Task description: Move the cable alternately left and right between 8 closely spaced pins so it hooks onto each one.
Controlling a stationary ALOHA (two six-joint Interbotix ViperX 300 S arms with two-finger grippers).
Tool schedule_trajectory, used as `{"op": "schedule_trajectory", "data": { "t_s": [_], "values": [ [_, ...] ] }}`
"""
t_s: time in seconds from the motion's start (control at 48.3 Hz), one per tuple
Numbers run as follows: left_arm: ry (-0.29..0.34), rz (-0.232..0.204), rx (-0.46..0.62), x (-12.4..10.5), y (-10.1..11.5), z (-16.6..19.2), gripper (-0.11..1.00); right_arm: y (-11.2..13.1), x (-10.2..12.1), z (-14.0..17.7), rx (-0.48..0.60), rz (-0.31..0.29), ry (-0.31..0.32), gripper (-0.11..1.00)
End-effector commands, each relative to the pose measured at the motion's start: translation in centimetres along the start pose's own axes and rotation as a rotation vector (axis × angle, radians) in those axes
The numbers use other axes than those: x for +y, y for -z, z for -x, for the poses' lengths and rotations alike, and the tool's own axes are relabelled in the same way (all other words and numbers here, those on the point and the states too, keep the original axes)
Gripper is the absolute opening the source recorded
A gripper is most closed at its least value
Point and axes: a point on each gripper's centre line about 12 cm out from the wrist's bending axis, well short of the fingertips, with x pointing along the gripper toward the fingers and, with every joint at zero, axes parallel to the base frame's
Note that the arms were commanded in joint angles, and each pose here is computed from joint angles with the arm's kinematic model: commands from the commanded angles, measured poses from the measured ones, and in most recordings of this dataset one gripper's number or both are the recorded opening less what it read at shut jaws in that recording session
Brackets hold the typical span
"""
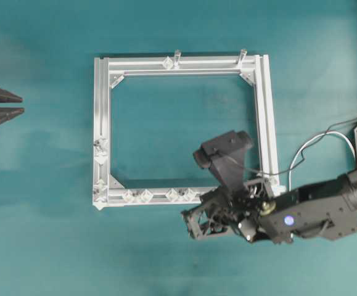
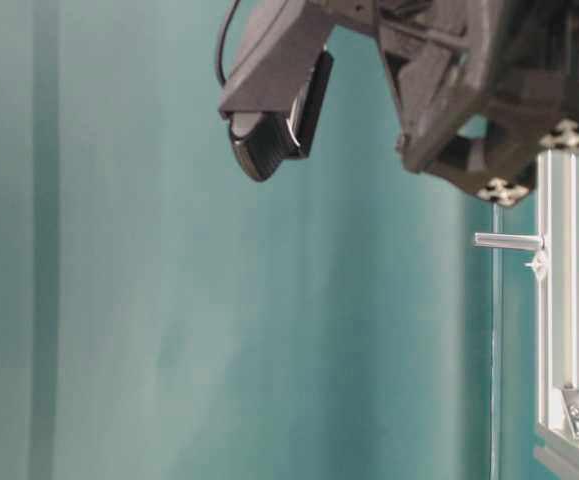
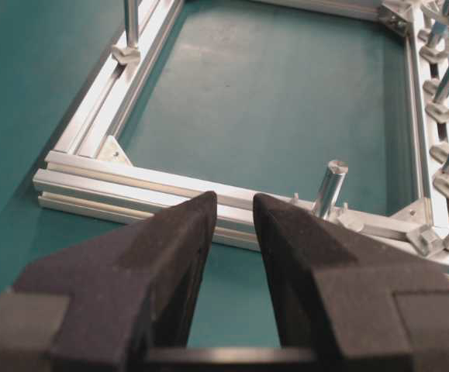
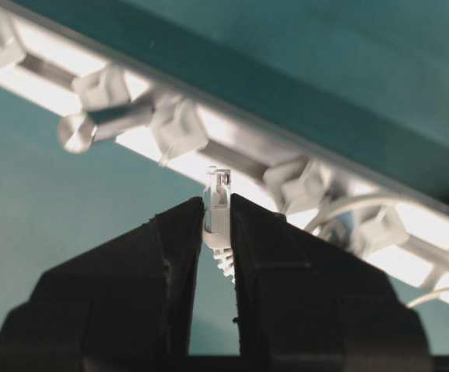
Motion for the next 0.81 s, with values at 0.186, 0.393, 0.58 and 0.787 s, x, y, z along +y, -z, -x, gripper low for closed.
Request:
{"op": "schedule_trajectory", "data": {
  "t_s": [0.186,0.393,0.58,0.787],
  "values": [
    [-0.004,0.001,-0.020,0.0,-1.0,0.1,0.37,3.3,2.2,2.3,0.012,-0.057,-0.028,0.15],
    [-0.004,0.001,-0.020,0.0,-1.0,0.1,0.37,4.6,3.1,2.6,-0.011,-0.086,0.003,0.15],
    [-0.004,0.001,-0.020,0.0,-1.0,0.1,0.37,4.6,4.4,2.3,-0.016,-0.100,-0.003,0.15],
    [-0.004,0.001,-0.020,0.0,-1.0,0.1,0.37,4.0,6.3,1.3,-0.022,-0.118,-0.019,0.15]
  ]
}}
